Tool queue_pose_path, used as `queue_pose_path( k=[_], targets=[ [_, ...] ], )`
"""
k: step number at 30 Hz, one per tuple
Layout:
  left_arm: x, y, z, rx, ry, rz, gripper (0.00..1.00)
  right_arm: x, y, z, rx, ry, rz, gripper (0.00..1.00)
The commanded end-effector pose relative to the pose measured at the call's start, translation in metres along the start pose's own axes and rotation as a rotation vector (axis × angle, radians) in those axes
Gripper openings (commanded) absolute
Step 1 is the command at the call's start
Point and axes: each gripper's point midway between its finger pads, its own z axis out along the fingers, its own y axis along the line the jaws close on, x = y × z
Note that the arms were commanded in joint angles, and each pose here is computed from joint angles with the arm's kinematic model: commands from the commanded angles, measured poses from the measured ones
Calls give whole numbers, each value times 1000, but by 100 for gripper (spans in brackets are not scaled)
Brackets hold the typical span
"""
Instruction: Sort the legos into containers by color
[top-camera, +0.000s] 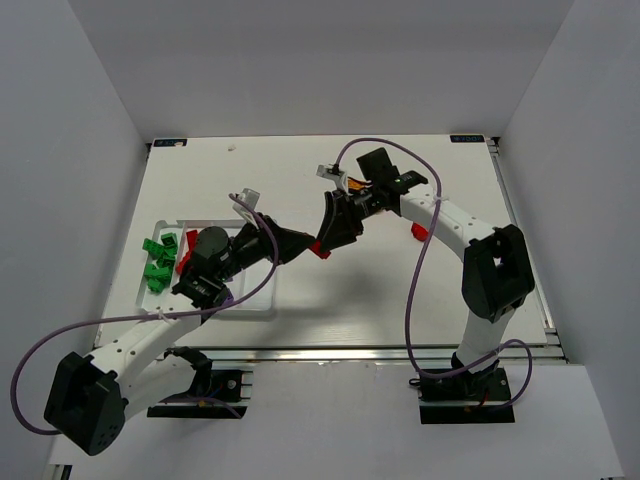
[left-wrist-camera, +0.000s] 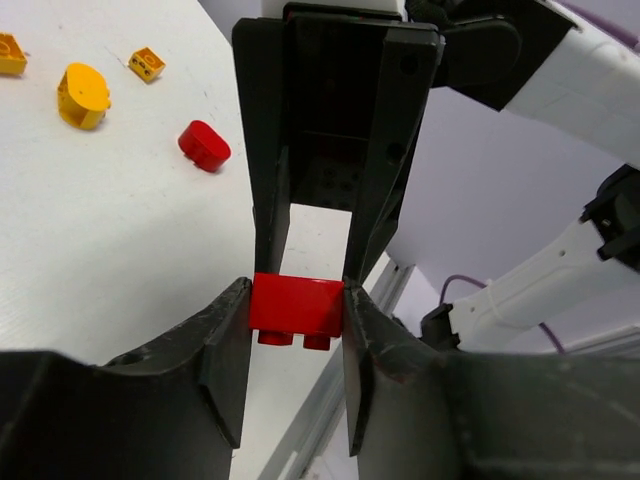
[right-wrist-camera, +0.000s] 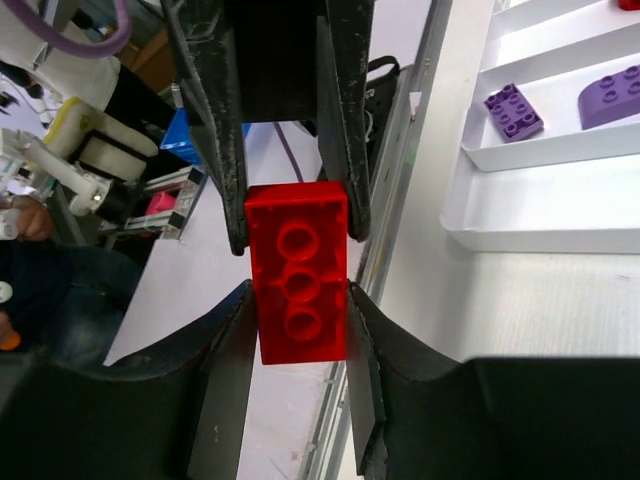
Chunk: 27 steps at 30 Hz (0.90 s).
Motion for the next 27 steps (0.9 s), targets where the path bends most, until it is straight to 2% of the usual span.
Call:
queue_pose_path(
  k=[1, 2, 3, 4, 5, 14, 15, 16, 18, 20, 22, 25, 27],
  targets=[
    [1, -12, 1, 51, 15, 1, 25, -11, 2, 1, -2, -6, -58, 19],
    [0, -12, 0, 47, 13, 8, 20, -11, 1, 1, 4, -5, -58, 26],
    [-1, -11, 0, 39, 12, 16, 15, -9, -3, 1, 20, 0, -53, 54],
    [4, -4, -2, 4, 32, 9, 5, -8, -5, 0, 29, 3, -75, 77],
    [2, -2, -4, -15, 26, 39, 0, -6, -7, -1, 40, 8, -82, 89],
    [-15, 57, -48, -441, 60, 148, 0, 42, -41, -17, 239, 152, -170, 89],
    [-18, 64, -55, -494, 60, 147, 0, 45, -49, -24, 312, 187, -188, 89],
    [-23, 81, -72, -618, 52, 134, 0, 46, -57, -29, 359, 204, -214, 89],
    [-22, 104, -98, -778, 74, 110, 0, 52, -69, -44, 475, 266, -270, 89],
    [-36, 127, -126, -940, 42, 80, 0, 56, -81, -57, 573, 314, -327, 90],
    [-31, 153, -157, -1109, 92, 8, 0, 49, -77, -65, 622, 318, -397, 89],
    [-14, 181, -187, -1270, 216, -78, 0, 42, -76, -74, 699, 303, -483, 89],
    [-15, 191, -199, -1336, 255, -85, 0, 36, -73, -77, 733, 280, -515, 84]
  ],
)
